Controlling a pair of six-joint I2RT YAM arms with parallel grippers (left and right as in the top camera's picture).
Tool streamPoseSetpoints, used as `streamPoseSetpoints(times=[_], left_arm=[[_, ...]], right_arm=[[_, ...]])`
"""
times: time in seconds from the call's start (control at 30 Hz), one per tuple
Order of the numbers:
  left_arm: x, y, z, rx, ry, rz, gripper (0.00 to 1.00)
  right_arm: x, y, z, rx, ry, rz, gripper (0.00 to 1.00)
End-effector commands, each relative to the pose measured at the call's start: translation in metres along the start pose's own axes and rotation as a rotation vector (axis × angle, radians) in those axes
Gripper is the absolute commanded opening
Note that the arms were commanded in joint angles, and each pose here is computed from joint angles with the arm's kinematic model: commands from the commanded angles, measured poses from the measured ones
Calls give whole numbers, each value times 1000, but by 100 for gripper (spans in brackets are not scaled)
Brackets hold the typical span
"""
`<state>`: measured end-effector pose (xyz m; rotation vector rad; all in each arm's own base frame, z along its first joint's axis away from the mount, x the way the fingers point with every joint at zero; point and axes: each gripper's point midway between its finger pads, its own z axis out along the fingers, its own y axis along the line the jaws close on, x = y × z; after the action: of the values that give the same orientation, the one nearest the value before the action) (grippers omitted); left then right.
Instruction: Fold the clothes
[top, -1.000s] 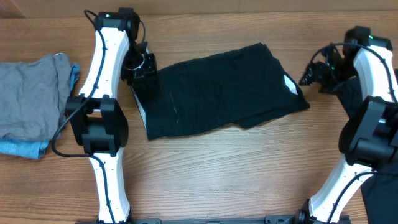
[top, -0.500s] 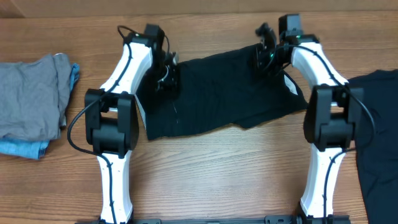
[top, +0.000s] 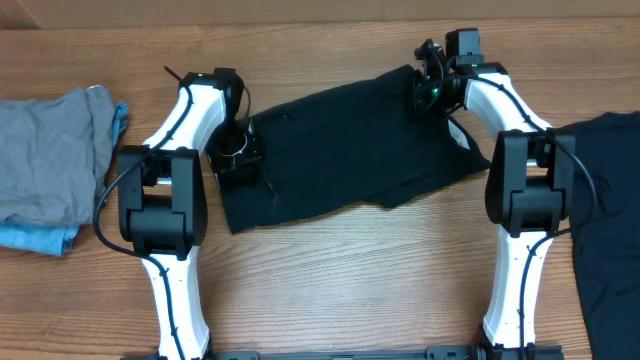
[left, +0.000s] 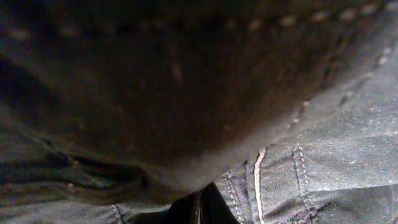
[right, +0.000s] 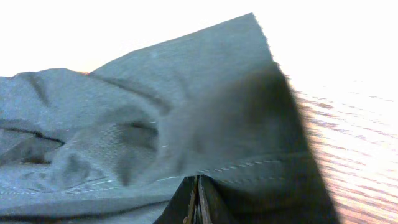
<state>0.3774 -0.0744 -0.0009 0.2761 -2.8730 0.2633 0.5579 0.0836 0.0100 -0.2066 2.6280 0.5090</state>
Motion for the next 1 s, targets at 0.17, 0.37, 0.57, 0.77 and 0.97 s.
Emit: streamPoseSetpoints(times=[0.17, 0.37, 0.57, 0.77, 0.97], left_arm=[[-34, -11, -88, -72, -211, 43, 9], [-43, -53, -100, -14, -319, 133, 9], [-51, -50, -53, -45, -231, 141, 4], [-66, -33, -26, -131, -216, 169, 4], [-87, 7, -32, -317, -271, 145, 4]], right_arm=[[-72, 19, -148, 72, -59, 105, 4], [50, 31, -150, 25, 419, 306, 4], [95, 18, -121, 25, 537, 365, 4], [153, -11, -61, 48, 555, 373, 4], [163, -37, -52, 117, 524, 369, 4]])
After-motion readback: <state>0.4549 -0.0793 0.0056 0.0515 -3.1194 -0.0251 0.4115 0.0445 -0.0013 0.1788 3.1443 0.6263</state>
